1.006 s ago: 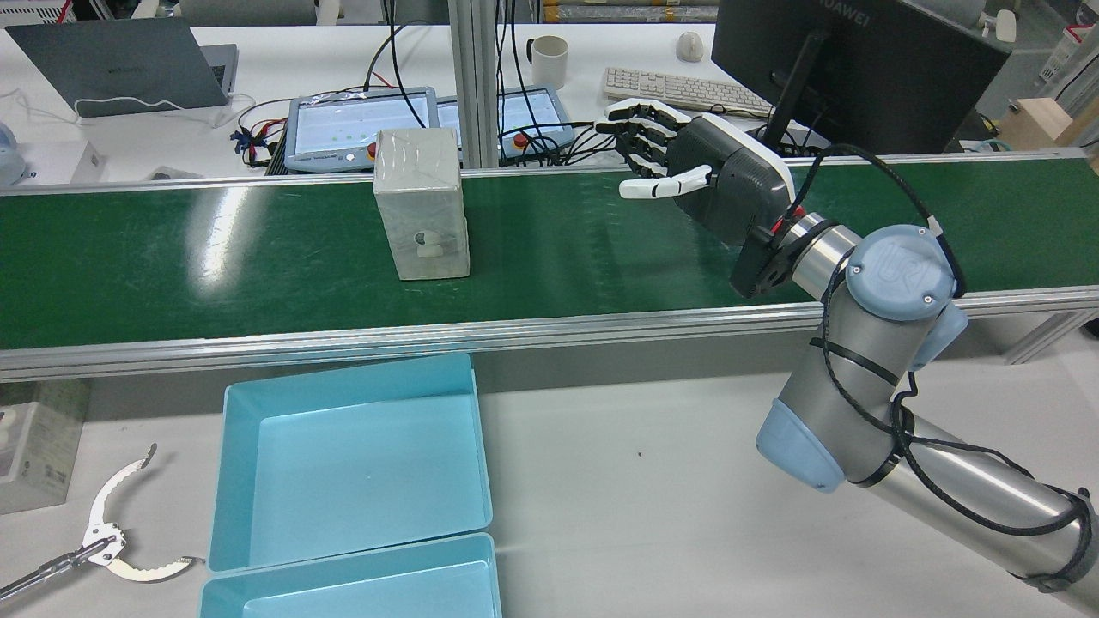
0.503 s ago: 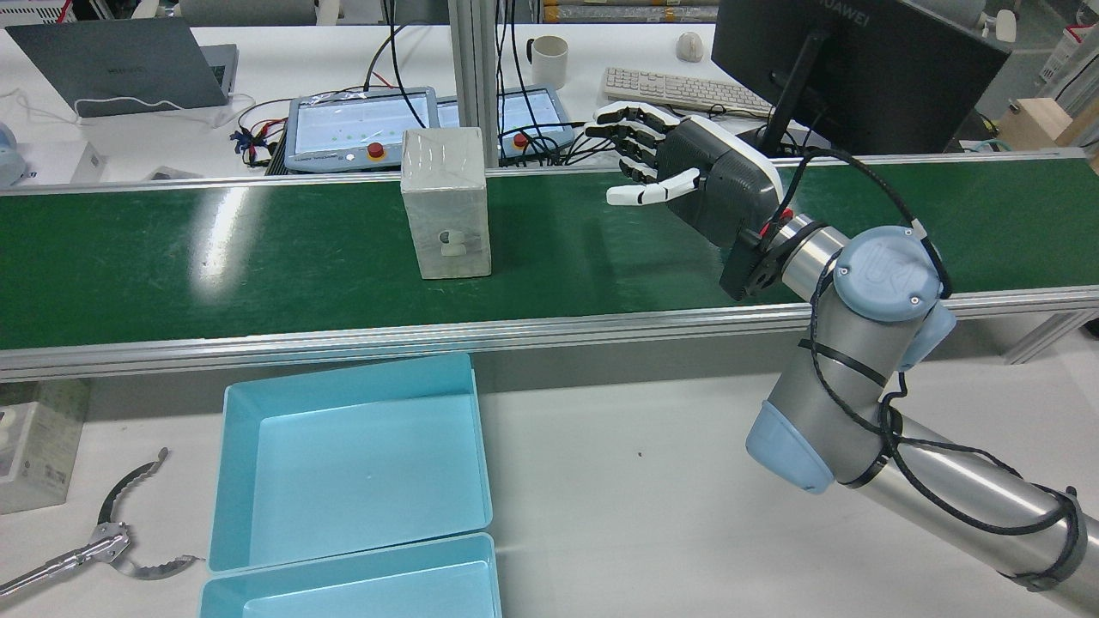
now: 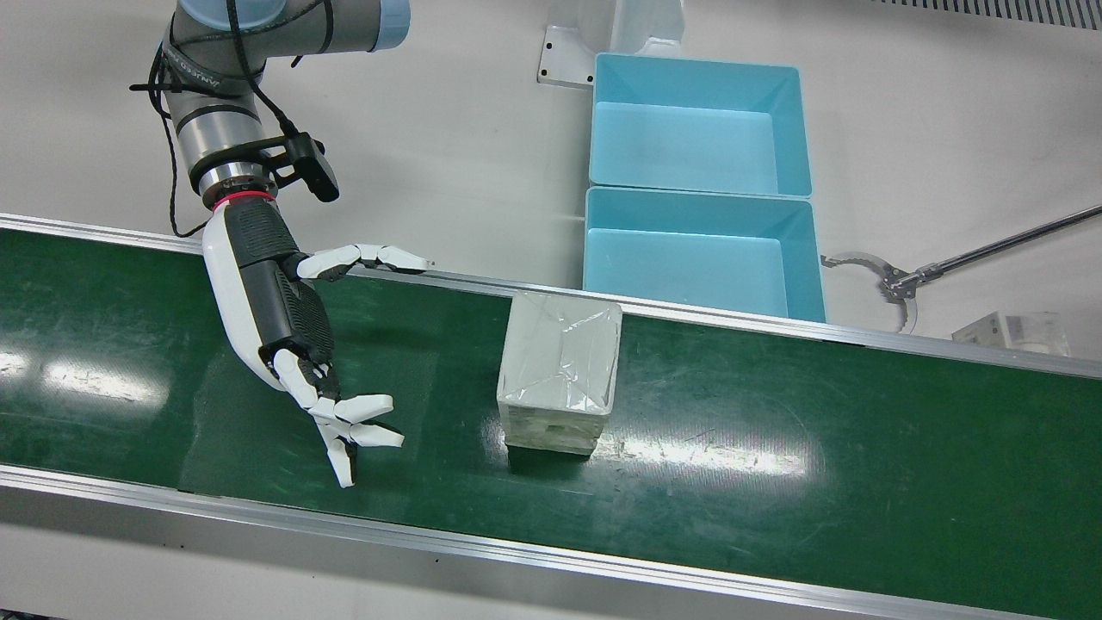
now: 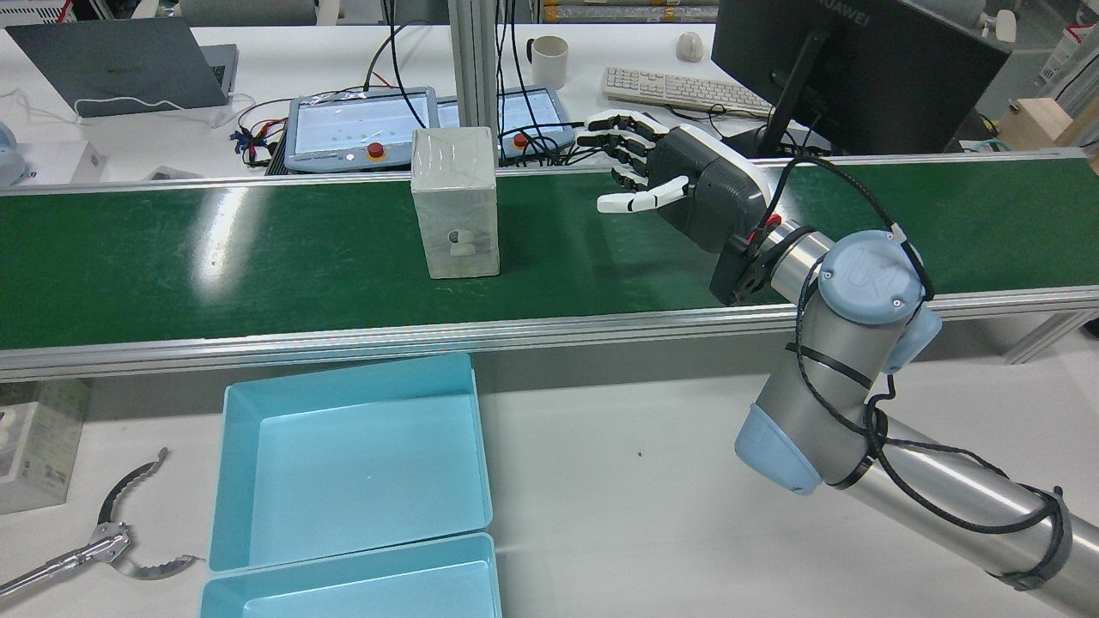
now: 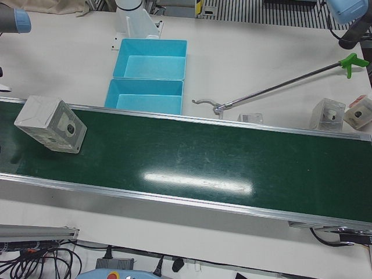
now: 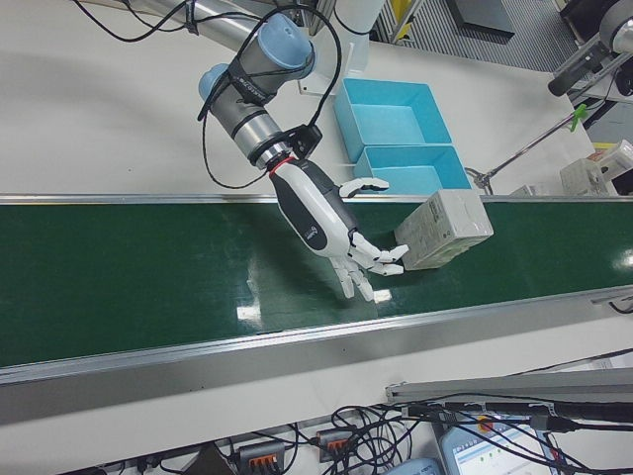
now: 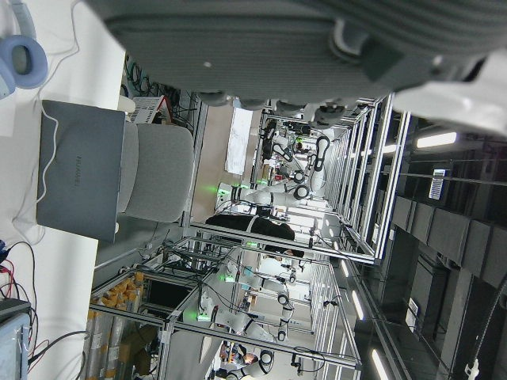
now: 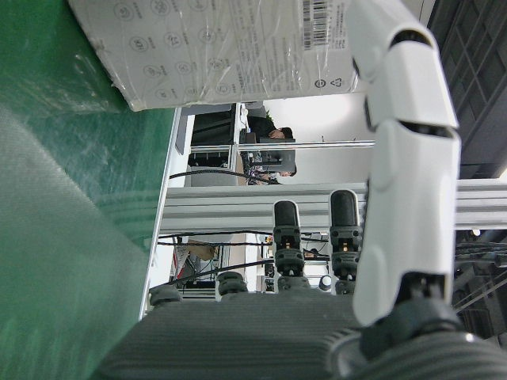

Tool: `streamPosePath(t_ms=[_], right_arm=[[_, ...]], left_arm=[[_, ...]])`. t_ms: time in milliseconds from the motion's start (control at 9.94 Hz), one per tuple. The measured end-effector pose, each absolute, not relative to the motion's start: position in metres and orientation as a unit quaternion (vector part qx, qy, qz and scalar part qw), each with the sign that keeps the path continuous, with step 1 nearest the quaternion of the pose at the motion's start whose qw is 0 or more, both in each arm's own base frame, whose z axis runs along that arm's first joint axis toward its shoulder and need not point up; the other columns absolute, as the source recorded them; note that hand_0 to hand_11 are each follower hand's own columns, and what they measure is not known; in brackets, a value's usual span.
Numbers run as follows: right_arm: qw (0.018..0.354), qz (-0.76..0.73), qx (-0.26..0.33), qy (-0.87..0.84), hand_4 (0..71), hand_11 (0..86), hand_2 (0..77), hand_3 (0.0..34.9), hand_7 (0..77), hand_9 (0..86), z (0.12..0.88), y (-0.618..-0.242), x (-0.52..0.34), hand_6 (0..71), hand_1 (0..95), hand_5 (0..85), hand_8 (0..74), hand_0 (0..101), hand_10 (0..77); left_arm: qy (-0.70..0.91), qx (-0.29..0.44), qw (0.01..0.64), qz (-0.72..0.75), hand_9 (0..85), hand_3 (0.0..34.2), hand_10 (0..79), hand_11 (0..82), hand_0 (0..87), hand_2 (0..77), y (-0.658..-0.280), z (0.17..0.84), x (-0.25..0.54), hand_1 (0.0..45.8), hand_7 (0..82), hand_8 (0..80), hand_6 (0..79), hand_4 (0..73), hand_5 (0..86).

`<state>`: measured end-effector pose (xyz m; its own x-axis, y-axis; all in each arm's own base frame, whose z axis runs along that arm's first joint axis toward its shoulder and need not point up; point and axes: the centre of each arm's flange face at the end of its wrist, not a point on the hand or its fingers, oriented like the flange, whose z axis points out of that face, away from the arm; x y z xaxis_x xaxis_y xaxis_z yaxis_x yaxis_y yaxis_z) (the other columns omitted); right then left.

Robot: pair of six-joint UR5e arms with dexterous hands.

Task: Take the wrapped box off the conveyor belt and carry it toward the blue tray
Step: 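Close the right hand fingers around the wrapped white box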

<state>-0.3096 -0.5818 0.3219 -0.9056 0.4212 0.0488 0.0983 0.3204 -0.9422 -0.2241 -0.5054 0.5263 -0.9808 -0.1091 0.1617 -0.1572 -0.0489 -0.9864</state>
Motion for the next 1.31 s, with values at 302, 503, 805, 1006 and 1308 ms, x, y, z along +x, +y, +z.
streamPosePath(t_ms=[302, 503, 805, 1006, 1308], right_arm=[[0.145, 0.561, -0.161, -0.799, 9.8, 1.6, 20.7, 19.5, 22.4, 4.4, 0.3230, -0.5821, -0.3102, 1.6, 13.6, 34.4, 0.0, 48, 0.0], [0.147, 0.562, -0.160, -0.798, 8.7, 1.6, 20.2, 18.7, 22.4, 4.4, 0.3256, -0.5825, -0.3110, 2.2, 14.7, 34.4, 0.0, 47, 0.0], [0.148, 0.562, -0.159, -0.798, 8.7, 1.6, 21.3, 18.6, 22.4, 4.4, 0.3249, -0.5826, -0.3118, 2.2, 14.7, 33.8, 0.0, 48, 0.0], [0.148, 0.562, -0.159, -0.798, 8.7, 1.6, 20.7, 18.7, 22.4, 4.4, 0.3250, -0.5828, -0.3121, 2.2, 16.4, 33.8, 0.0, 48, 0.0], [0.150, 0.562, -0.158, -0.798, 8.7, 1.6, 22.9, 19.6, 22.4, 5.4, 0.3252, -0.5829, -0.3122, 2.2, 15.8, 33.8, 0.0, 48, 0.0]], left_arm=[[-0.689, 0.097, 0.017, 0.718, 0.0, 0.0, 0.5, 0.0, 0.0, 0.5, -0.5055, 0.5263, -0.2241, 0.0, 0.0, 0.0, 0.0, 0.0, 1.1], [-0.689, 0.097, 0.017, 0.718, 0.0, 0.0, 0.5, 0.0, 0.0, 0.5, -0.5054, 0.5263, -0.2241, 0.0, 0.0, 0.0, 0.0, 0.0, 1.1], [-0.689, 0.097, 0.017, 0.718, 0.0, 0.0, 0.0, 0.0, 0.0, 0.5, -0.5054, 0.5263, -0.2241, 0.0, 0.0, 0.0, 0.0, 0.0, 1.1], [-0.689, 0.097, 0.017, 0.718, 0.0, 0.0, 0.5, 0.0, 0.0, 1.1, -0.5054, 0.5263, -0.2241, 0.0, 0.0, 0.0, 0.0, 0.0, 1.1], [-0.689, 0.097, 0.017, 0.718, 0.0, 0.0, 0.5, 0.0, 0.0, 0.5, -0.5055, 0.5263, -0.2241, 0.0, 0.0, 0.0, 0.0, 0.0, 1.1]])
